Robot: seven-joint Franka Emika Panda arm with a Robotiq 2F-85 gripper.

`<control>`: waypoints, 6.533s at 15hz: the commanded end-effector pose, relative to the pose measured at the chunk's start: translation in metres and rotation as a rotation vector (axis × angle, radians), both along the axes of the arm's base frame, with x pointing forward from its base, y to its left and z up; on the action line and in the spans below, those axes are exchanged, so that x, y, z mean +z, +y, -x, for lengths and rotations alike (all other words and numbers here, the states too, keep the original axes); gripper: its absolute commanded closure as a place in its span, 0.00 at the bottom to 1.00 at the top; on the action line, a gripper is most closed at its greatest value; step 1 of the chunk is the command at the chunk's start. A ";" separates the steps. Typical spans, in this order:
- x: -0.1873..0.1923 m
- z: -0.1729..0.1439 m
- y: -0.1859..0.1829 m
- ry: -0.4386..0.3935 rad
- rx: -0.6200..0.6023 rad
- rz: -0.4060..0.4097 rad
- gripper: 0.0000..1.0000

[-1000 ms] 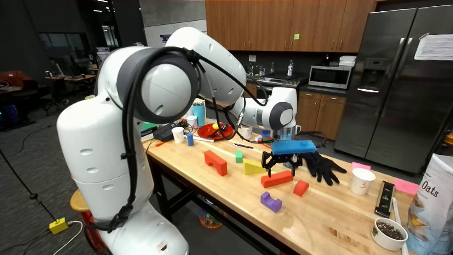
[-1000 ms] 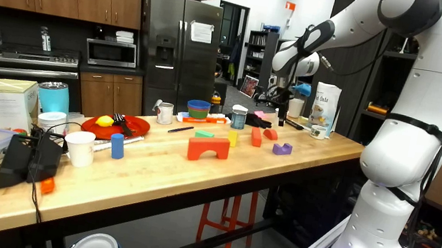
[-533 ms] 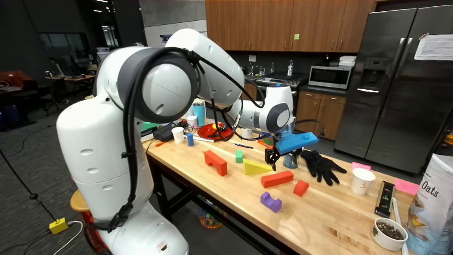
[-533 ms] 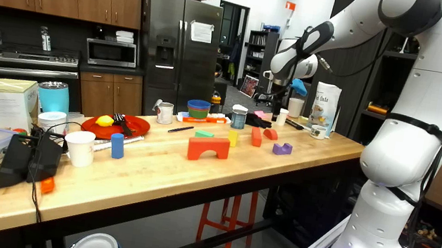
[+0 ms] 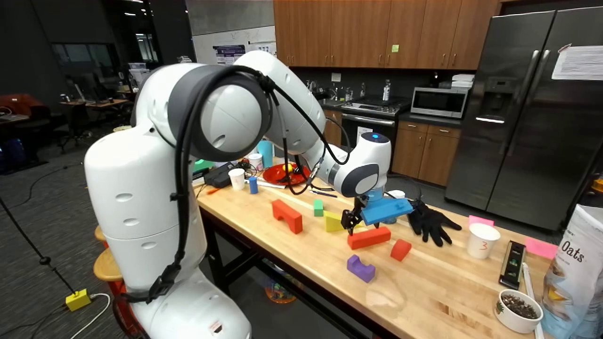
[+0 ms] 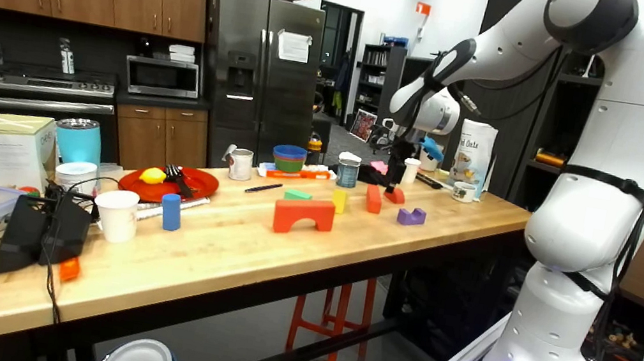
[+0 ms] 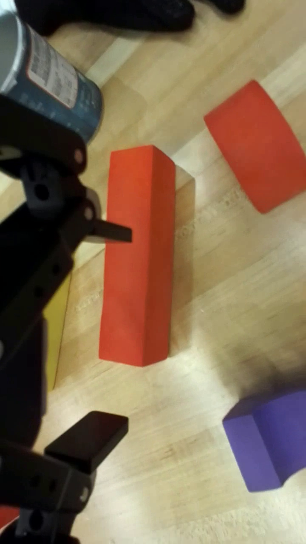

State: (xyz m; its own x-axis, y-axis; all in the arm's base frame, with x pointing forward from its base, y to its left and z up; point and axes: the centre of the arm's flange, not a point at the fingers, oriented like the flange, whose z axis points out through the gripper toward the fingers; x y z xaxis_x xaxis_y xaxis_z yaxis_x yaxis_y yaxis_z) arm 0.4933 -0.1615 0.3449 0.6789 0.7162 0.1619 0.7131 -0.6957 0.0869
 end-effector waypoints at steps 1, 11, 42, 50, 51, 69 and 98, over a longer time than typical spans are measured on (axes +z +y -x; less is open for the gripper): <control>-0.003 0.005 -0.008 0.122 -0.159 -0.035 0.00; -0.013 0.011 -0.004 0.193 -0.232 -0.076 0.00; -0.056 0.012 0.032 -0.021 -0.408 -0.884 0.00; 0.005 0.050 0.036 -0.130 -0.506 -0.560 0.00; 0.014 0.052 0.038 -0.137 -0.517 -0.522 0.00; 0.010 0.040 0.015 0.060 -1.064 -0.486 0.00; -0.058 -0.024 -0.040 0.099 -1.467 -0.419 0.98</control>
State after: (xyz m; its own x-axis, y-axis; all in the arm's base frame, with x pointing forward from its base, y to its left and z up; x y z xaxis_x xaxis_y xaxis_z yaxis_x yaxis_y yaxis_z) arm 0.5144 -0.1941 0.3016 0.7493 -0.6499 0.1271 -0.5996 -0.7473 -0.2864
